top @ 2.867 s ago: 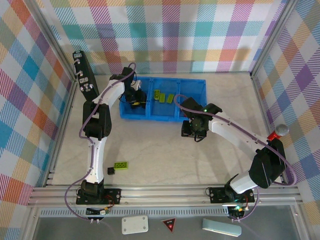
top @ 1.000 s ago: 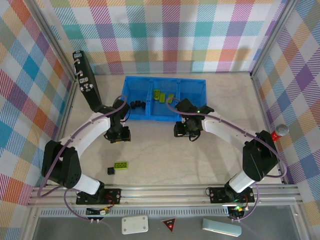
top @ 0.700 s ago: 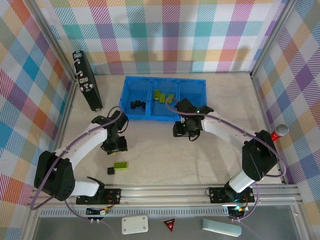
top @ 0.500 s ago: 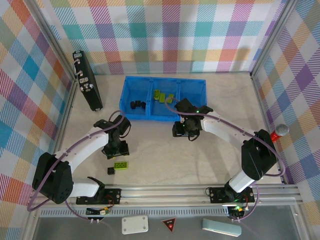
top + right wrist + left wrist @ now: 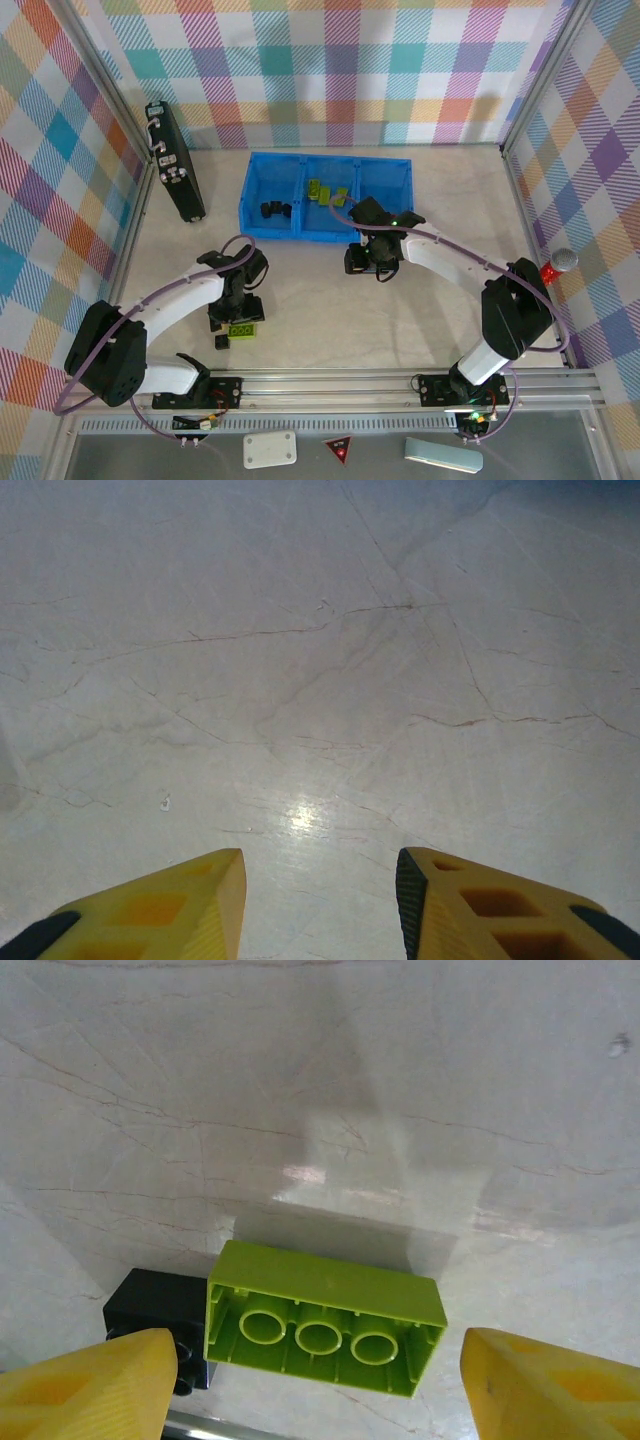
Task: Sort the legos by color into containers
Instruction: Pick up the lego from the bottom-left of the table.
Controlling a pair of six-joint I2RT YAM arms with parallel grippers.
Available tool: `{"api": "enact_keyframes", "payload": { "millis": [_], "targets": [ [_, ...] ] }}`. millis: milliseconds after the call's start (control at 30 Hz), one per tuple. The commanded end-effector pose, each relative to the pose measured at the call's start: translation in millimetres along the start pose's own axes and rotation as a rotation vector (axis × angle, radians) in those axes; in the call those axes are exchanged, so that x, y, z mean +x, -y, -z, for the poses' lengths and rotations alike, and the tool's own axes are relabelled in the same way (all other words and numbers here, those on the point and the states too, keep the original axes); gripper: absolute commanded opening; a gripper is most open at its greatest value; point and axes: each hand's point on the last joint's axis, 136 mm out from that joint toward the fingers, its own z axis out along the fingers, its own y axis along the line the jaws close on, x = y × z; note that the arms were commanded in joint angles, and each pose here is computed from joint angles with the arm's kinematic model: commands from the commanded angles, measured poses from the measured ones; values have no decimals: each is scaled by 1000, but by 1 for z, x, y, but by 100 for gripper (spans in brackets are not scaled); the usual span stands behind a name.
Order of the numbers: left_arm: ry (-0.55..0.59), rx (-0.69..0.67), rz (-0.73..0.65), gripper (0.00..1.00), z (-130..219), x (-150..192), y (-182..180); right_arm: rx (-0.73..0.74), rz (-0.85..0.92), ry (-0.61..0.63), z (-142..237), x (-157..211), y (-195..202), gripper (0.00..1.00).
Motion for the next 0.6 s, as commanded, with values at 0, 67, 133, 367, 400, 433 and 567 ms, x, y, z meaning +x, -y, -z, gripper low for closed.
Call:
{"api": "enact_keyframes", "payload": {
  "millis": [0, 67, 133, 367, 400, 433, 567],
  "targets": [
    [3, 20, 11, 76, -4, 1, 5, -2, 23, -36, -7, 8, -2, 46],
    [0, 33, 9, 77, -6, 2, 8, -5, 19, -34, -7, 7, -2, 46],
    [0, 30, 5, 78, -7, 1, 8, -4, 17, -33, -6, 7, -2, 46],
    [3, -23, -5, 81, -13, -3, 3, -3, 17, -31, -6, 6, -2, 46],
    [6, -29, -4, 81, -13, -4, 2, 0, 19, -33, -6, 7, -2, 45],
    [7, -35, -4, 82, -14, -4, 1, 2, 20, -34, -6, 7, -1, 45],
    [0, -40, -9, 83, -17, -4, 1, 3, 23, -33, -5, 7, -1, 45]
  ]
}}
